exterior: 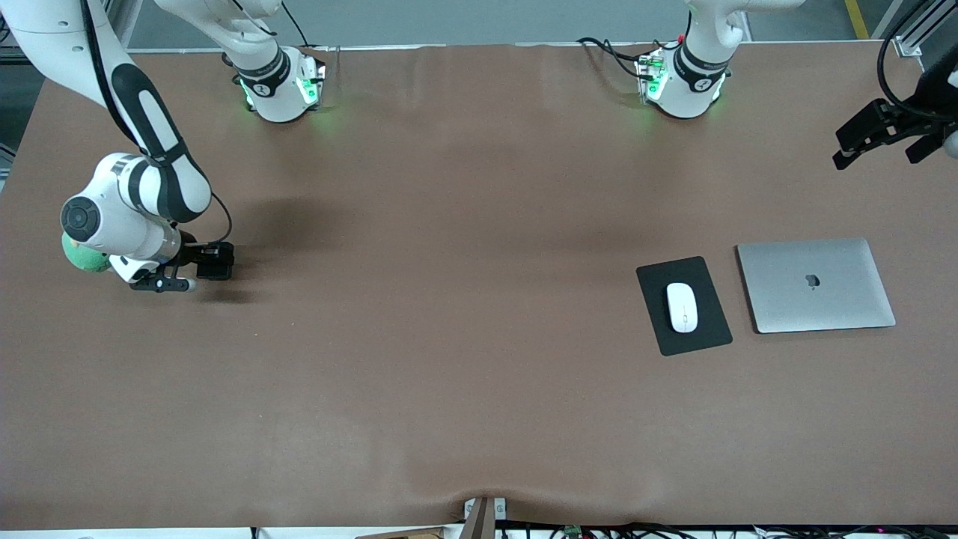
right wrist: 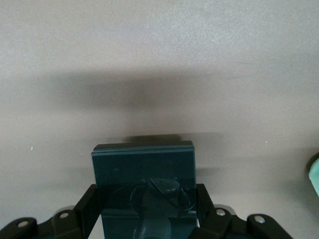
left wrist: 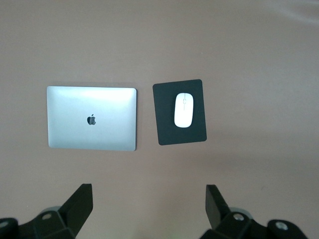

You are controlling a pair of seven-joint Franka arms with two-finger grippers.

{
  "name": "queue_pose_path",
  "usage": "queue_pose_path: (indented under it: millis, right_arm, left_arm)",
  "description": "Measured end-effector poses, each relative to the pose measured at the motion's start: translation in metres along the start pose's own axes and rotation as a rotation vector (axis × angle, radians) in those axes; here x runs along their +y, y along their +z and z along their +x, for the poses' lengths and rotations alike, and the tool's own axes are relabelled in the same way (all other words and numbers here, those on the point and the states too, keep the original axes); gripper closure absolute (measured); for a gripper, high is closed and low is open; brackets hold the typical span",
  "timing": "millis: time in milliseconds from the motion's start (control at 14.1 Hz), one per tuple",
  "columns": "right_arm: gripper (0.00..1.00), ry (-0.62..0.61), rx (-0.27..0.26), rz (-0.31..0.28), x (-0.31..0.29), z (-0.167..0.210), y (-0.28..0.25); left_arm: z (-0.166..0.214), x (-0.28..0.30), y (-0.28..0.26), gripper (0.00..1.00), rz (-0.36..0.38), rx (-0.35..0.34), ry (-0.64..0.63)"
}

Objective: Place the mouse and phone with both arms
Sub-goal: 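Lower the black phone beside the green plush toy and open the right gripper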

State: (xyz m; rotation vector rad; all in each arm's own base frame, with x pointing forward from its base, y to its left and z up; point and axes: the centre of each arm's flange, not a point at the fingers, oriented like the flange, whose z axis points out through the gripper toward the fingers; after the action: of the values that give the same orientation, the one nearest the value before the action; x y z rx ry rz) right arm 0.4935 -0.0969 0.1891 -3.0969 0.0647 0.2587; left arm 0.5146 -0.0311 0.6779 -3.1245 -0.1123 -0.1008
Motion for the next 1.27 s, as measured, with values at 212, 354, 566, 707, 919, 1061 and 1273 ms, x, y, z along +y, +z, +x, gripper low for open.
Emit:
queue_pose_path:
  millis: [212, 354, 566, 707, 919, 1061, 1273]
  right_arm:
    - [0.2, 0.002, -0.001, -0.002, 0.002, -0.001, 0.004]
    - [0.2, 0.003, -0.006, -0.003, 0.006, -0.002, 0.006]
    - [0.2, 0.002, -0.01, -0.004, 0.012, -0.003, 0.011]
    - [0.15, 0.001, -0.012, -0.004, 0.013, -0.004, 0.014]
    - [0.0, -0.002, -0.012, -0.004, 0.013, -0.003, 0.014]
    - [0.0, -0.002, -0.014, -0.003, 0.012, -0.002, 0.012]
    - [0.0, -0.005, -0.057, 0.01, 0.012, 0.005, -0.003]
  left_arm:
    - [0.003, -0.014, 0.003, 0.0, 0.002, -0.003, -0.027]
    - [0.006, -0.018, 0.006, 0.0, 0.002, -0.004, -0.036]
    - [0.011, -0.017, 0.011, 0.0, 0.002, -0.001, -0.035]
    - [0.013, -0.017, 0.013, 0.0, 0.002, -0.003, -0.035]
    - [0.014, -0.017, 0.016, 0.0, 0.003, -0.006, -0.035]
    - [0.017, -0.014, 0.018, 0.0, 0.002, -0.005, -0.03]
    - [0.021, -0.006, 0.026, 0.0, 0.003, -0.01, -0.017]
